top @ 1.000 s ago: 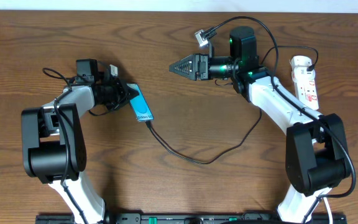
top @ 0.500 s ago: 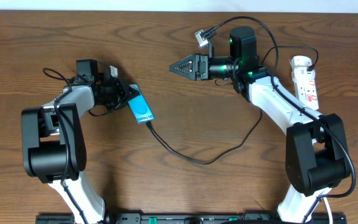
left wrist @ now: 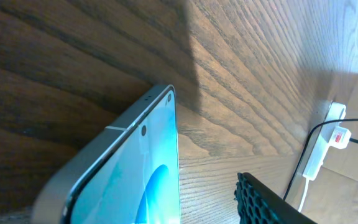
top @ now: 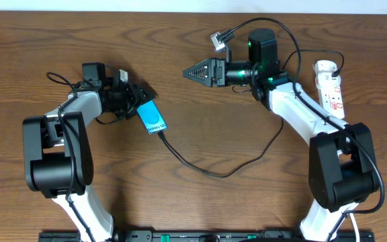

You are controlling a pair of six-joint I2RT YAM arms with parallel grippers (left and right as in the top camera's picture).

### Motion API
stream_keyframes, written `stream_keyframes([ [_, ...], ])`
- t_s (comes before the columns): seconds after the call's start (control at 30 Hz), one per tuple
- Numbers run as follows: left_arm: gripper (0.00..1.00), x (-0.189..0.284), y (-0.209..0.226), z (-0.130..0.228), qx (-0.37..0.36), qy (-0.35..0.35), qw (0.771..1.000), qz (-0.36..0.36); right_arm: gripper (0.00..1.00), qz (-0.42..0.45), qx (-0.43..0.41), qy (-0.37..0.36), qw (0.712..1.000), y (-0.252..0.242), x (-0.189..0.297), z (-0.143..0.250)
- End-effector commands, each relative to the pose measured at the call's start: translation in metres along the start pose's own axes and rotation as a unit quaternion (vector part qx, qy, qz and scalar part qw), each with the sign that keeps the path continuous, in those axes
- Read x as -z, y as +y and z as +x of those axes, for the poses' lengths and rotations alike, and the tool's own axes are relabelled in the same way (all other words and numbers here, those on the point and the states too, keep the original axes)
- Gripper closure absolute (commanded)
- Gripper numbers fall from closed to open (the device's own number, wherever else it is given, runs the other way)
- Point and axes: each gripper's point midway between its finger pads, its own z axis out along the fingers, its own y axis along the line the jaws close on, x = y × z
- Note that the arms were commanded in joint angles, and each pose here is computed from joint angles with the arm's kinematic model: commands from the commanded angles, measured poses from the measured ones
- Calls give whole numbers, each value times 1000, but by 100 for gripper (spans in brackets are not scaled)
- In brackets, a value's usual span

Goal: Plug charger to phone and switch on socket
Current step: 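Lay the phone flat on the table and open the left gripper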

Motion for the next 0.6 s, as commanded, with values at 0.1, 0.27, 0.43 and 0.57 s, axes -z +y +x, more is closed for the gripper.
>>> stream_keyframes([
  [0.1,39,-1,9,0,7,1,1000,-20,1,-4,18,-4,1000,4,4,-6],
  [0.27,36,-1,18,2,15,1,999,-43,1,-4,18,-4,1000,4,4,-6],
  [0.43,35,0,22,4,19,3,998,-55,1,-4,18,-4,1000,4,4,-6],
  [0.57,34,0,23,4,20,4,998,-56,1,-4,18,-3,1000,4,4,-6],
])
